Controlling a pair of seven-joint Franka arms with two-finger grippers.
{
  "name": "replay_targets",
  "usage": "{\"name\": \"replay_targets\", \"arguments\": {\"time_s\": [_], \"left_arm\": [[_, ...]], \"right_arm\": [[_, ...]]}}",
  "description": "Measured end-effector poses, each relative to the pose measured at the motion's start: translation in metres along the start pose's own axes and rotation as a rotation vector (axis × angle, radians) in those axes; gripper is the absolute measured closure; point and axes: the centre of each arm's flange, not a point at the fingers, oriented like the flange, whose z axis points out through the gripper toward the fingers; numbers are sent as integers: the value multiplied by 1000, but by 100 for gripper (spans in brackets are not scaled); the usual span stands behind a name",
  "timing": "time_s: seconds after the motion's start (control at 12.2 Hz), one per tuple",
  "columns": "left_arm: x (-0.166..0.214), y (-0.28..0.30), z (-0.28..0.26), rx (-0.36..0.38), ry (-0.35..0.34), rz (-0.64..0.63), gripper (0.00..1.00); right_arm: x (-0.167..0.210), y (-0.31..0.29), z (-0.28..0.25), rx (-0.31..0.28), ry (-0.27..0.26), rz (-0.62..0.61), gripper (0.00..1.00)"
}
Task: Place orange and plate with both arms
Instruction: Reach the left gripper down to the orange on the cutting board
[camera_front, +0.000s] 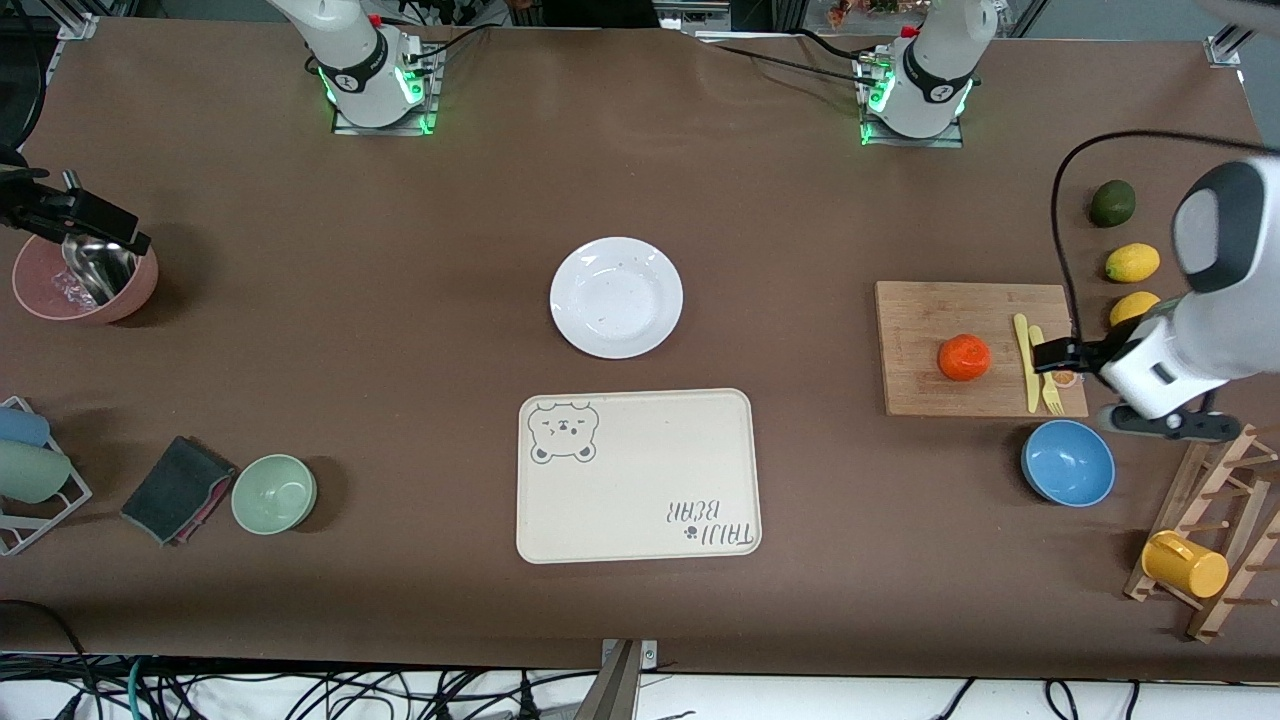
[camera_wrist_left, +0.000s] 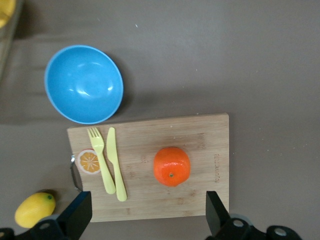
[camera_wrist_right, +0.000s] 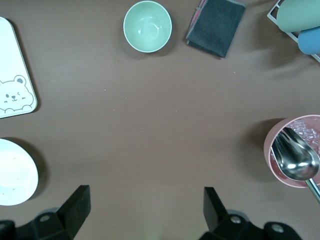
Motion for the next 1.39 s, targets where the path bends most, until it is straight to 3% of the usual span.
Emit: {"name": "replay_targets", "arguments": {"time_s": [0.16,0.41,1.06,1.39], "left_arm": [[13,14,31,-3,-31,20,0],[15,21,68,-1,-3,28,0],[-24,17,162,-5,38,7,0],[-34,14,182,-10,21,-59,0]], "right_arm": [[0,0,0,0,1,0,0],[0,-2,0,0,1,-3,0],[0,-1,0,0,1,-1,0],[0,1,0,0,1,3,0]]}}
